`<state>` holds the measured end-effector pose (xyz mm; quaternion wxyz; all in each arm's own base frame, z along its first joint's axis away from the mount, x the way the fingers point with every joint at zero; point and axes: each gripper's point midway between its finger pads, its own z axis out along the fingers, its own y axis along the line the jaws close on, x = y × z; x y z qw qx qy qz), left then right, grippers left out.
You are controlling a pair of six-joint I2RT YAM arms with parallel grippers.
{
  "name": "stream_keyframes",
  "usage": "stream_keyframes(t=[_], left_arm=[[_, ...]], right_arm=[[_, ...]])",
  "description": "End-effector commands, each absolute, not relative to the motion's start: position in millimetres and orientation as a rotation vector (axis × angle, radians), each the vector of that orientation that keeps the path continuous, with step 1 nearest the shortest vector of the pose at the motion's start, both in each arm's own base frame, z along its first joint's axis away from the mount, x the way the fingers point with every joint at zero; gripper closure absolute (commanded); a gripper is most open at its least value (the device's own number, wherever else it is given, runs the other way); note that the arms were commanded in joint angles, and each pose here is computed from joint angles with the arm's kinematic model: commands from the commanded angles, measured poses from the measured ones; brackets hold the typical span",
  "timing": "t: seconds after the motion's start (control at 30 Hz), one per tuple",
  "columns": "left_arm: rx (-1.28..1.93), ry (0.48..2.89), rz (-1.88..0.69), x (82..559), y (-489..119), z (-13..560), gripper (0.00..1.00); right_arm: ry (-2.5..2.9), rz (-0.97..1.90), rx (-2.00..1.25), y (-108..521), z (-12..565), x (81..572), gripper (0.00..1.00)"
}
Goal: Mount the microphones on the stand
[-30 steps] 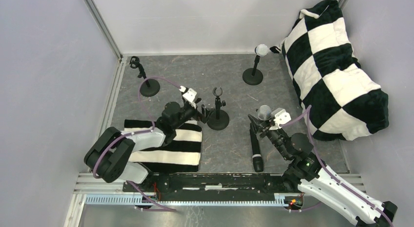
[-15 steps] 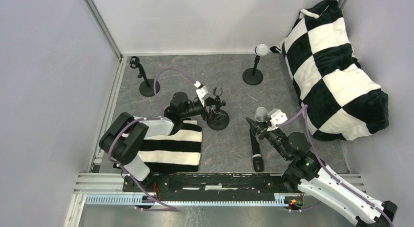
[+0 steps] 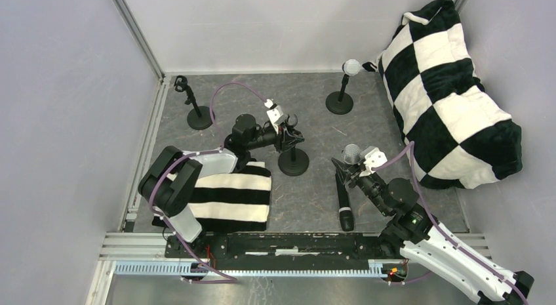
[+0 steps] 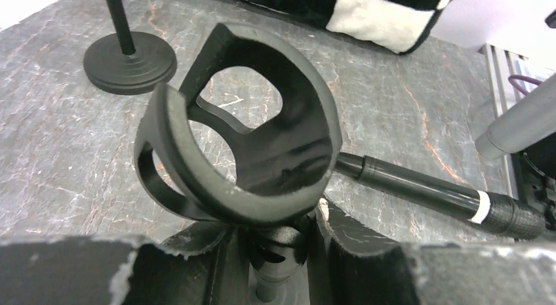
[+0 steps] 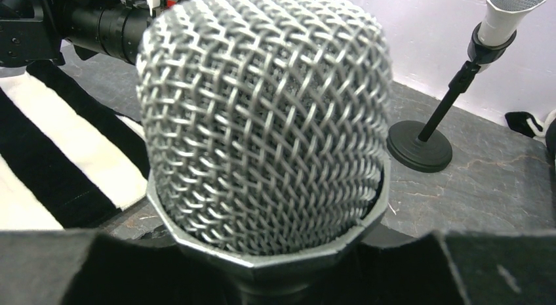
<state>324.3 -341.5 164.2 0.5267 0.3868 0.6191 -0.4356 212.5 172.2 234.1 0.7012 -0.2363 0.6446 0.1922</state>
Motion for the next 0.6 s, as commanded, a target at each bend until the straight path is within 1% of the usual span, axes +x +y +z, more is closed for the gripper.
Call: stream_keyframes(t=[0.0,0.2,0.33,0.47,0.57], left_arm=[[0.816,1.522,-0.995,324.7,-335.5,172.7,0.98],[0.614,1.555,-0.758,329.7,-325.3,182.4,0.98],[0.376,1.579,-0.490,343.6,-304.5,188.6,0.98],[0.184,1.579,-0.291,349.7,-294.5,196.6,0.98],[0.049,1.601,-0.135,357.8,-282.7,189.5,0.98]], right_arm=[[1.373,0.433,-0.465,167.0,259.9,213.9,1.00],[1.382,0.415,-0.422,160.7,255.7,216.9,1.00],[1.397,0.411,-0.397,158.0,250.6,218.5,1.00],[1.406,0.407,-0.383,156.3,248.3,219.5,1.00],[1.420,0.403,-0.355,153.3,246.2,220.8,1.00]])
